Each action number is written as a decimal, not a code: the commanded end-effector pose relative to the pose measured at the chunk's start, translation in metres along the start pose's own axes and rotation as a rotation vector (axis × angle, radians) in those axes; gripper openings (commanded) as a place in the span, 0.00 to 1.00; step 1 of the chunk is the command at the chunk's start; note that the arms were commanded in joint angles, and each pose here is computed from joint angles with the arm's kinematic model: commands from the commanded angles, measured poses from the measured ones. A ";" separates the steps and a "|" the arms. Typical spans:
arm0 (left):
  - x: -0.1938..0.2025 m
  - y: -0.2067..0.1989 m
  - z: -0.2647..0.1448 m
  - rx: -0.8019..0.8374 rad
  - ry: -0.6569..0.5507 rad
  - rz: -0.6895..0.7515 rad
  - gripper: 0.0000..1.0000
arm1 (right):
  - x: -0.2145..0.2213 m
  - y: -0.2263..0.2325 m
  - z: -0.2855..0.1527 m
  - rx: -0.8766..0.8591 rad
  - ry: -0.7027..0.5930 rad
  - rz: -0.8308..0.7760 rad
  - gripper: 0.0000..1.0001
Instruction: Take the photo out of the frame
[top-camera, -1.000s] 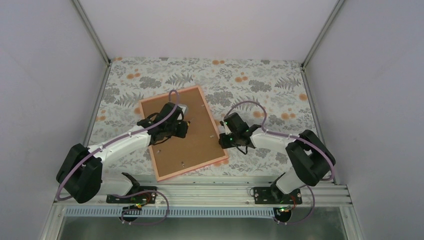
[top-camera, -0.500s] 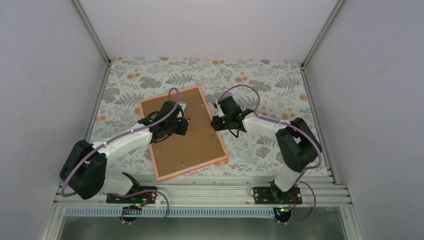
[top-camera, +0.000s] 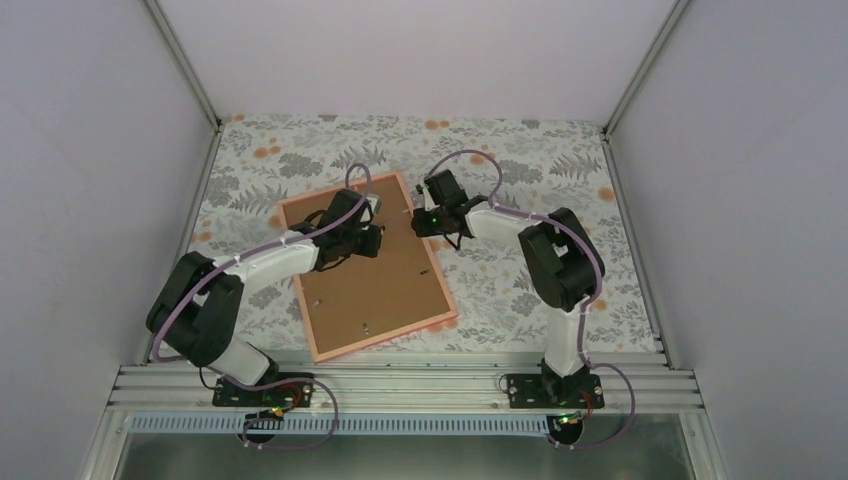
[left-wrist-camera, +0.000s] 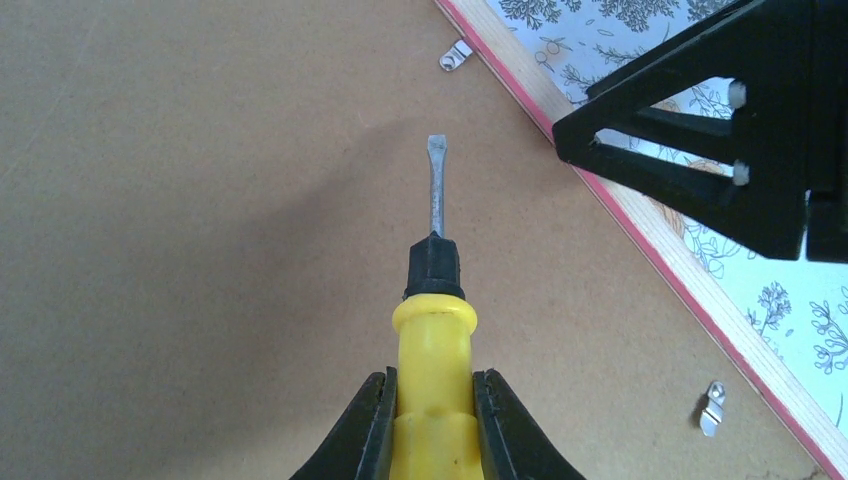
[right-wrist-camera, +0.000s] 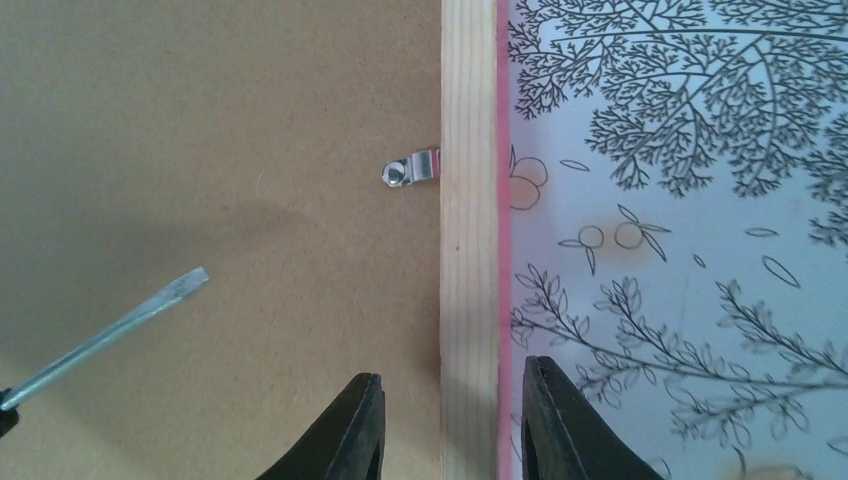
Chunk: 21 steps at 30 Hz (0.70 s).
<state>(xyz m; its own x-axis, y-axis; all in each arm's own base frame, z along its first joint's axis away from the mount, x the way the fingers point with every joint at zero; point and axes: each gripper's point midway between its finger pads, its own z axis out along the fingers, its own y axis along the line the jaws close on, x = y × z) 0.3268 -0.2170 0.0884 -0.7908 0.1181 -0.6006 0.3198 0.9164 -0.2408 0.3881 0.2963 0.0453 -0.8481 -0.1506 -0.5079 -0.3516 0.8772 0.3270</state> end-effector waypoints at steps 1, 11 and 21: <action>-0.023 -0.007 0.006 0.037 -0.049 0.017 0.02 | -0.010 -0.001 0.012 -0.021 -0.009 -0.013 0.27; -0.029 -0.011 0.023 0.056 -0.035 0.036 0.02 | 0.009 -0.013 0.026 0.009 0.048 -0.005 0.16; -0.025 -0.017 0.034 0.096 -0.009 0.034 0.02 | 0.046 -0.023 0.016 0.021 0.102 0.020 0.08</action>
<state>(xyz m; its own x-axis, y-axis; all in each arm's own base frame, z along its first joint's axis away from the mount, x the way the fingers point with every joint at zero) 0.3484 -0.2383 0.0705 -0.7955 0.1500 -0.5871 0.3650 0.8919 -0.2668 0.3937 0.2954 0.0269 -0.8489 -0.1416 -0.5092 -0.3520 0.8702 0.3448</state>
